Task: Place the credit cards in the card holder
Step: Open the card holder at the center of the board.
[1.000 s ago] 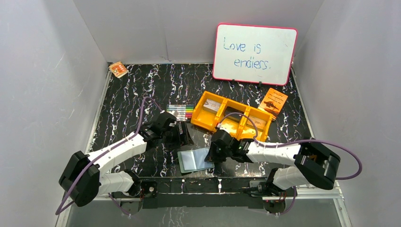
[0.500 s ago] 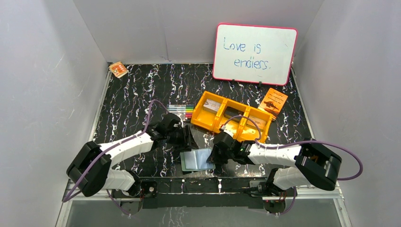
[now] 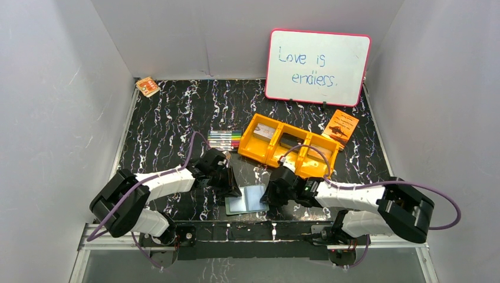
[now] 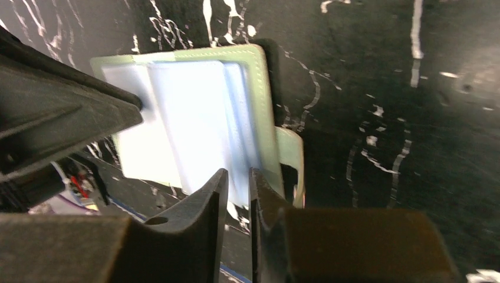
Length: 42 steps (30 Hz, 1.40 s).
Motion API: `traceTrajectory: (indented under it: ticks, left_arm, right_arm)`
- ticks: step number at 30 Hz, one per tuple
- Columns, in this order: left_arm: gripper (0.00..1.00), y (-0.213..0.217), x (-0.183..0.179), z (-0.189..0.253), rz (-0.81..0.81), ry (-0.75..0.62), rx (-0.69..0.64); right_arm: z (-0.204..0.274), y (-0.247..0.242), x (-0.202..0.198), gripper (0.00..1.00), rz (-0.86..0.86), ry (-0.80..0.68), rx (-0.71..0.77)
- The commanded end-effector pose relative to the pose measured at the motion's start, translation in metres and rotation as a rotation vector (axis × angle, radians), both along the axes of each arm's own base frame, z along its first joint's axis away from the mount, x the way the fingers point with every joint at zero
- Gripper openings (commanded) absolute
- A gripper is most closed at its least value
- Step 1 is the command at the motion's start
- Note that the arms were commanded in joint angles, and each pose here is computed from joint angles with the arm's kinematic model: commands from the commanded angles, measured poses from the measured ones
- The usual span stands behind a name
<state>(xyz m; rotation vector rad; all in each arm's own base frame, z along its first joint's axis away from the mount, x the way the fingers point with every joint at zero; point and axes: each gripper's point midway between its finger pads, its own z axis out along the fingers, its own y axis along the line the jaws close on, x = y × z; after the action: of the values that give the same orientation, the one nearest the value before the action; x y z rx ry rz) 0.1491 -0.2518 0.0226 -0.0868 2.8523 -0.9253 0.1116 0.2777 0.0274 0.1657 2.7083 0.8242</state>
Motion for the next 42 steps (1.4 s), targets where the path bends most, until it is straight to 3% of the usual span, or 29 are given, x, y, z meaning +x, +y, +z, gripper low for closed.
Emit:
traceTrajectory:
  ticks: [1, 7, 11, 16, 22, 31, 36, 42]
  left_arm:
    - [0.21, 0.012, -0.005, -0.016, -0.013, 0.01, 0.066]
    - [0.21, 0.012, -0.004, -0.016, -0.015, 0.006, 0.072]
    - [0.21, 0.011, -0.002, -0.015, -0.011, 0.002, 0.072]
    - [0.2, 0.011, 0.003, -0.008, -0.003, -0.015, 0.08]
    - [0.2, 0.013, 0.005, -0.002, 0.006, -0.031, 0.089]
    - [0.21, 0.026, 0.002, 0.003, 0.025, -0.055, 0.126]
    - [0.21, 0.027, 0.003, 0.004, 0.026, -0.061, 0.13]
    - [0.26, 0.022, 0.011, 0.022, 0.029, -0.097, 0.11]
  right_arm:
    - [-0.005, -0.031, -0.004, 0.32, 0.007, -0.035, -0.101]
    - [0.05, -0.022, 0.001, 0.45, 0.138, -0.172, -0.035]
    - [0.093, 0.014, -0.002, 0.44, 0.31, -0.254, 0.102]
    - [0.095, 0.054, -0.013, 0.39, 0.445, -0.194, 0.199]
    - [0.047, 0.069, -0.007, 0.33, 0.368, -0.092, 0.176]
    - [-0.004, 0.031, -0.003, 0.34, 0.191, -0.022, 0.026]
    - [-0.002, 0.023, -0.006, 0.35, 0.191, -0.024, 0.014]
    - [0.035, 0.015, 0.001, 0.39, 0.178, -0.102, 0.022]
